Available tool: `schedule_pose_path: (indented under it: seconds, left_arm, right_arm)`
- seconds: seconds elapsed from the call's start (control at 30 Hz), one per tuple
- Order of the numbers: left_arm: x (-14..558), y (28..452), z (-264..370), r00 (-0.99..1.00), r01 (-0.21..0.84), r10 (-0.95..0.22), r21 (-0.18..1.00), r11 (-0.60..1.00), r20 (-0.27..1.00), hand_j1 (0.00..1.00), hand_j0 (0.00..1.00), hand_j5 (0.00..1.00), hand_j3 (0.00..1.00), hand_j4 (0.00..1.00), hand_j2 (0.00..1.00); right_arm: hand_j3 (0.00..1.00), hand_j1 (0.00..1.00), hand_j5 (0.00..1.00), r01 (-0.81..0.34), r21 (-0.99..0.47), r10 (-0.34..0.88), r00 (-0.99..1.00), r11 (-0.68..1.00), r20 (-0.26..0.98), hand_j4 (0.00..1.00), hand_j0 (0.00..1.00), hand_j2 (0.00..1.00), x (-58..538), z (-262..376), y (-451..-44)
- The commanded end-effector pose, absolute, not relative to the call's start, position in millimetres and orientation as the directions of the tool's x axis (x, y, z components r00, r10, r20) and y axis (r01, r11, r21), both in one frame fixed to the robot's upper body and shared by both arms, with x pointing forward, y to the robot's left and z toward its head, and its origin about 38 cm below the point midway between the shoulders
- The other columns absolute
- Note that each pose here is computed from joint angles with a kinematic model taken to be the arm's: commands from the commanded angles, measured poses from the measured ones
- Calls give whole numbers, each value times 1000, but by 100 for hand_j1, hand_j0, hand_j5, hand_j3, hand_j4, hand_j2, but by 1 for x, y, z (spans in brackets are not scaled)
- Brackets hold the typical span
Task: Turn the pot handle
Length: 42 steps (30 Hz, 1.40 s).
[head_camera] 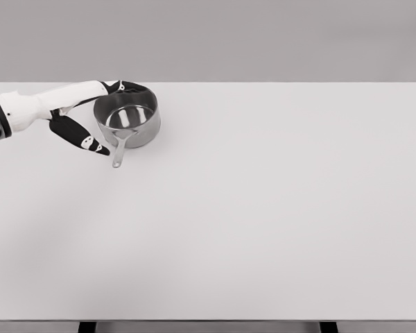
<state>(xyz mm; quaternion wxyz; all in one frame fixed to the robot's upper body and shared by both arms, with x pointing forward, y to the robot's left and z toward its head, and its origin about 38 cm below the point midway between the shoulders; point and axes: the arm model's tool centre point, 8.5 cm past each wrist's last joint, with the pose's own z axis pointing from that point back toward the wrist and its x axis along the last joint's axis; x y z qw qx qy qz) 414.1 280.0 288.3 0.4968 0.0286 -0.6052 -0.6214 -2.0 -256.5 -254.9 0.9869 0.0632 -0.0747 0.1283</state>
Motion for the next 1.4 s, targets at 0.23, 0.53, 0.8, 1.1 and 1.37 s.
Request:
schedule_pose_path:
  seconds: [0.23,0.53,0.8,1.1,1.37]
  left_arm:
    - [423,242,290,-623,483,-653,868,112,431,100,100,100,100,100,100]
    - [428,214,286,-712,312,-674,948,-54,196,100,100,100,100,100,100]
    - [430,194,285,-740,205,-660,978,-39,129,100,100,100,100,100,100]
    - [403,182,270,-898,154,-424,987,-54,117,100,100,100,100,100,100]
    - [418,188,255,-857,318,-433,948,-15,280,100,100,100,100,100,100]
  right_arm:
    - [100,100,100,-257,109,240,959,960,149,100,100,100,-9,-254,-257]
    - [100,100,100,-258,109,240,959,960,150,100,100,100,-9,-255,-257]
    - [100,100,100,-258,109,240,959,960,150,100,100,100,-9,-255,-257]
    - [100,100,100,-257,109,240,959,960,149,100,100,100,-9,-255,-257]
    - [100,100,100,-258,109,240,959,960,150,100,100,100,-9,-255,-257]
